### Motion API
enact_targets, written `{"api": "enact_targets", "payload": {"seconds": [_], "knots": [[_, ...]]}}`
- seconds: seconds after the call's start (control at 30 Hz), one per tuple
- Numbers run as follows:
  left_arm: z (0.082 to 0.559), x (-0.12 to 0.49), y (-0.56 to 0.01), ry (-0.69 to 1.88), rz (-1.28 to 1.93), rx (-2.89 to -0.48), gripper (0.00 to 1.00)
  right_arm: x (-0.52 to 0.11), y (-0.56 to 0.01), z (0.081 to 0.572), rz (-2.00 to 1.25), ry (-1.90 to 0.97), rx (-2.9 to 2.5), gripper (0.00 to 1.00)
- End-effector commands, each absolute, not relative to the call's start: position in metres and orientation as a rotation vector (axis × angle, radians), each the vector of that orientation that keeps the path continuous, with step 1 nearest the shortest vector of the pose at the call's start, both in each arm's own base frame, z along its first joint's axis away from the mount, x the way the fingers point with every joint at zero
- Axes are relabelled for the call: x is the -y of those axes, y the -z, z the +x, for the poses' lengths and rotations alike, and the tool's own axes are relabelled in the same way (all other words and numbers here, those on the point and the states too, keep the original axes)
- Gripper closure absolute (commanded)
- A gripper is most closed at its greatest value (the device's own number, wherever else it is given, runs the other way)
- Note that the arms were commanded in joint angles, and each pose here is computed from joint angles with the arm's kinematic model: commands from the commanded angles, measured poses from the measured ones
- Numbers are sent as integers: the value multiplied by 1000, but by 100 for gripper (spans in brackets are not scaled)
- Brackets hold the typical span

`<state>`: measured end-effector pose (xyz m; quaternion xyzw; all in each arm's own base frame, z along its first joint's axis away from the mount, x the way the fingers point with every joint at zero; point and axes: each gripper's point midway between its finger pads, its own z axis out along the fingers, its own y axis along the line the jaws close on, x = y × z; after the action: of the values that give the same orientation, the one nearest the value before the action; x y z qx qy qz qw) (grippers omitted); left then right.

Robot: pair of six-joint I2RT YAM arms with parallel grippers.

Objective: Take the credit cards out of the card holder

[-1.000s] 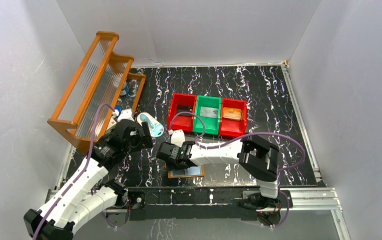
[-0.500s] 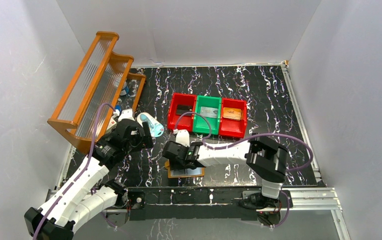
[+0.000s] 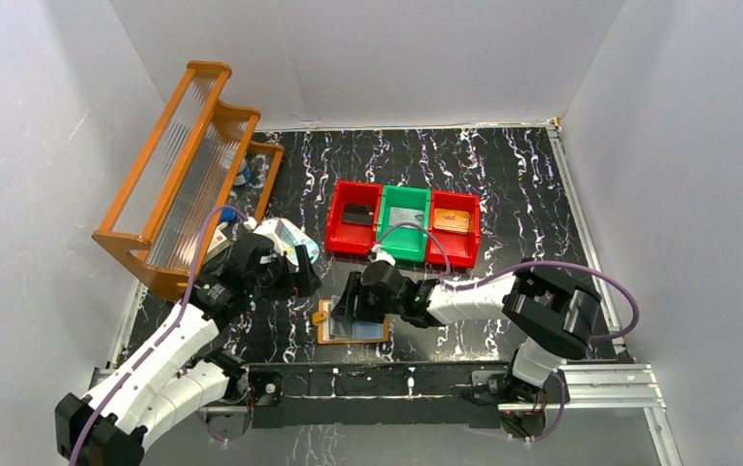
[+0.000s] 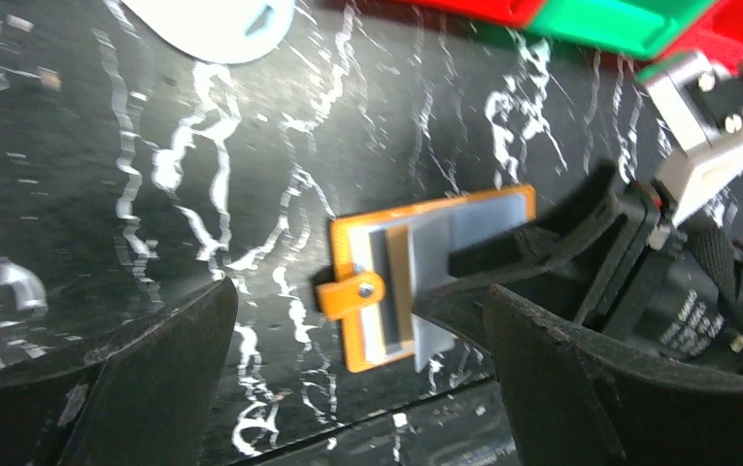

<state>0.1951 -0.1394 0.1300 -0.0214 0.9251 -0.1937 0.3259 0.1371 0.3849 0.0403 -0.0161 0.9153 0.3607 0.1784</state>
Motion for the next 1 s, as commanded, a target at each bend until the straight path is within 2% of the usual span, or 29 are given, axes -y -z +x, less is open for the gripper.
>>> {"api": "enact_targets", "payload": {"seconds": [0.0,0.27,0.5,0.63,0.73,0.83,0.97], "knots": [[170,183,-115,860,8,-2494,7,-371,-16,121,-14,-1046,-2673,41],[148,204,-90,1092,-20,-2543,24,-364,-12,120,33,-1069,-2677,41],[135,210,-79,1183,5,-2563,49,-363,-11,120,44,-1065,-2679,41],[133,208,-71,1170,2,-2586,55,-362,-10,122,46,-1043,-2685,41],[141,205,-77,1129,-53,-2555,63,-359,-11,127,5,-955,-2694,37],[156,188,-93,1004,-175,-2464,59,-358,-17,133,-57,-857,-2683,34],[170,139,-106,694,-368,-2375,54,-365,-24,136,-172,-716,-2669,30]]}}
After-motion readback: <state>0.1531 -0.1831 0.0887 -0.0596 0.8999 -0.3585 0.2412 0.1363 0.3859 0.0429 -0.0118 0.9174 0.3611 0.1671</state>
